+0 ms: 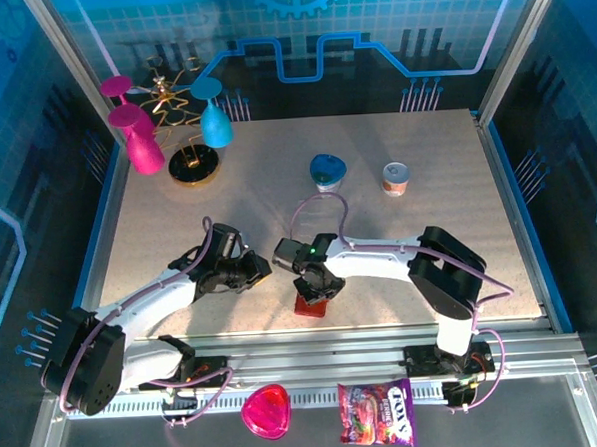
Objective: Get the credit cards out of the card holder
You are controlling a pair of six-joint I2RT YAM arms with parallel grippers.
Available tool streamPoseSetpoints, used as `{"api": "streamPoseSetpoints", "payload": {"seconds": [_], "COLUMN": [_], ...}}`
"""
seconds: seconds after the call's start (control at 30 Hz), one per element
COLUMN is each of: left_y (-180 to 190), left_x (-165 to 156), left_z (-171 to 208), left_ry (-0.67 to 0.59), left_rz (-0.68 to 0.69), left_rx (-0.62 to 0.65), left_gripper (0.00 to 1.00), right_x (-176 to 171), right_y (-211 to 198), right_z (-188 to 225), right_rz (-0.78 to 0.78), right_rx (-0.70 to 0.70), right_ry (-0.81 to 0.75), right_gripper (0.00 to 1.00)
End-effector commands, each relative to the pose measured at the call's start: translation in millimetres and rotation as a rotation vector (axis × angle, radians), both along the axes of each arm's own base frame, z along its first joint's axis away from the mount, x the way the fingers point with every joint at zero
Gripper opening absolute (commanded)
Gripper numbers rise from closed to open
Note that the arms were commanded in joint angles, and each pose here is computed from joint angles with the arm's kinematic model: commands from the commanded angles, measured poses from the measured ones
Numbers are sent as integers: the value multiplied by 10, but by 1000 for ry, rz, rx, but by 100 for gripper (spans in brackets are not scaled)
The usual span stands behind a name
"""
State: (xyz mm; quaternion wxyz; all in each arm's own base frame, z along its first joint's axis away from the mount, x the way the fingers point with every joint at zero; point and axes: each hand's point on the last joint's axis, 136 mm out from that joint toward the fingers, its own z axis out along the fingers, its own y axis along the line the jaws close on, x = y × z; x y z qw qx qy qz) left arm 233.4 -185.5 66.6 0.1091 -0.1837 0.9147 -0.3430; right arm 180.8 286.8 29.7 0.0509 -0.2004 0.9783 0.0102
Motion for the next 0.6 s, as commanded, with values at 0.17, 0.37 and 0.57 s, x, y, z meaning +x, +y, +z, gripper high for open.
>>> {"api": "streamPoseSetpoints", "payload": {"seconds": [0.17,0.37,0.57], "left_y": [-291,-522,-661], "left_x": [4,-14,-43], "left_z": [92,21,-125], "left_ry": [-16,25,86], "left_rz": [-56,-62,-62], "left_rx": [-57,-131,-179], "left_gripper": [18,17,15], "right_x": [170,231,263], "right_y": [163,257,232], "right_z": [46,177,211], "right_rz": [48,45,-31], "right_rx": [108,231,408], "right_ry": [-113,-165,-151], "right_gripper": [8,4,2]}}
